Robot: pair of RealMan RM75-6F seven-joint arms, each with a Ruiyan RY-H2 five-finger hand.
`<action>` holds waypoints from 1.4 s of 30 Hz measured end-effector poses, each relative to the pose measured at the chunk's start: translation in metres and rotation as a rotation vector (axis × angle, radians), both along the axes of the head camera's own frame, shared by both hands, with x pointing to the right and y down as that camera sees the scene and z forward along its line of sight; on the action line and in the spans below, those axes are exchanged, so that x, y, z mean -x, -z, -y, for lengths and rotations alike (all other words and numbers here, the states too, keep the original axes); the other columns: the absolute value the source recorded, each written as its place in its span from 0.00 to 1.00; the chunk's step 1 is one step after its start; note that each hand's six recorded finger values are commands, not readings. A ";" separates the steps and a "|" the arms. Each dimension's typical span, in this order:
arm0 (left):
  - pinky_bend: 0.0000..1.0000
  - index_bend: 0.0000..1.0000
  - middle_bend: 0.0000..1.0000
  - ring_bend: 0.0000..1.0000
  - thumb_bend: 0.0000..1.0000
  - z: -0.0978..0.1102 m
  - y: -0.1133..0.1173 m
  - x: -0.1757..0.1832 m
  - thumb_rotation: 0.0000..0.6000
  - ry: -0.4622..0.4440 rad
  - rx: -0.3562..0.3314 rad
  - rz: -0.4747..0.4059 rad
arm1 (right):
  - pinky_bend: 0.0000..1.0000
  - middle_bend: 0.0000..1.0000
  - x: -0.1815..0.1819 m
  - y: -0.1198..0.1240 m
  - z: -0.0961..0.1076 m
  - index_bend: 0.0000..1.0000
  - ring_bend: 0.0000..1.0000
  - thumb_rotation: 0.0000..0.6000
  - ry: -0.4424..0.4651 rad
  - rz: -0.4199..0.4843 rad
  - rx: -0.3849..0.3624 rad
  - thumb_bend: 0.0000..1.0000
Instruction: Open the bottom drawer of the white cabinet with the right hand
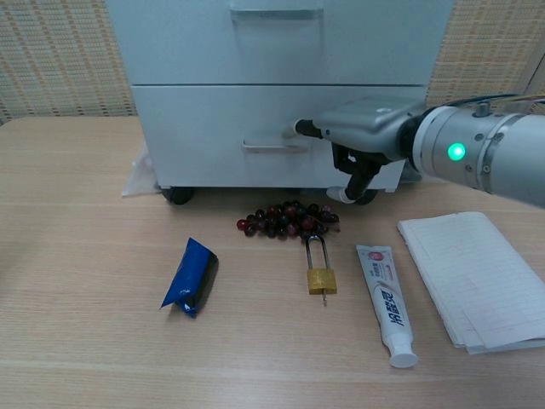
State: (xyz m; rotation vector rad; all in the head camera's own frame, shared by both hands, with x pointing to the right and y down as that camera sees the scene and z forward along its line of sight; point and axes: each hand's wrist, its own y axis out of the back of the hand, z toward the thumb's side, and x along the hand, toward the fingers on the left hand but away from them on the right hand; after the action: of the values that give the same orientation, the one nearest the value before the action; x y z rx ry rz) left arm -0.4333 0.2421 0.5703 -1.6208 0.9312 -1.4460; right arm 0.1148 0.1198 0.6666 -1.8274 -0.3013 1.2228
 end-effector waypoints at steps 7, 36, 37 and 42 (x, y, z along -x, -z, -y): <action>0.13 0.06 0.00 0.04 0.33 -0.001 -0.001 0.001 1.00 0.002 0.005 0.001 | 0.90 0.91 0.004 -0.002 0.000 0.08 0.98 1.00 0.006 -0.008 0.009 0.33; 0.13 0.06 0.00 0.04 0.33 -0.002 -0.004 0.001 1.00 0.002 0.011 0.003 | 0.90 0.91 -0.001 0.007 -0.019 0.15 0.98 1.00 0.057 -0.021 0.031 0.33; 0.13 0.06 0.00 0.04 0.33 -0.002 -0.004 0.001 1.00 0.002 0.012 0.004 | 0.90 0.91 -0.001 0.008 -0.020 0.15 0.98 1.00 0.060 -0.022 0.032 0.33; 0.13 0.06 0.00 0.04 0.33 -0.003 -0.004 0.001 1.00 0.003 0.012 0.005 | 0.90 0.91 -0.003 0.013 -0.028 0.15 0.98 1.00 0.081 -0.023 0.033 0.33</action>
State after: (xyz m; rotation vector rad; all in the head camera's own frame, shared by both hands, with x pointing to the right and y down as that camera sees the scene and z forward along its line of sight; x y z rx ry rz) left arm -0.4342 0.2448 0.5741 -1.6244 0.9237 -1.4599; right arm 0.1175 0.1475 0.6534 -1.8350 -0.1934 1.1982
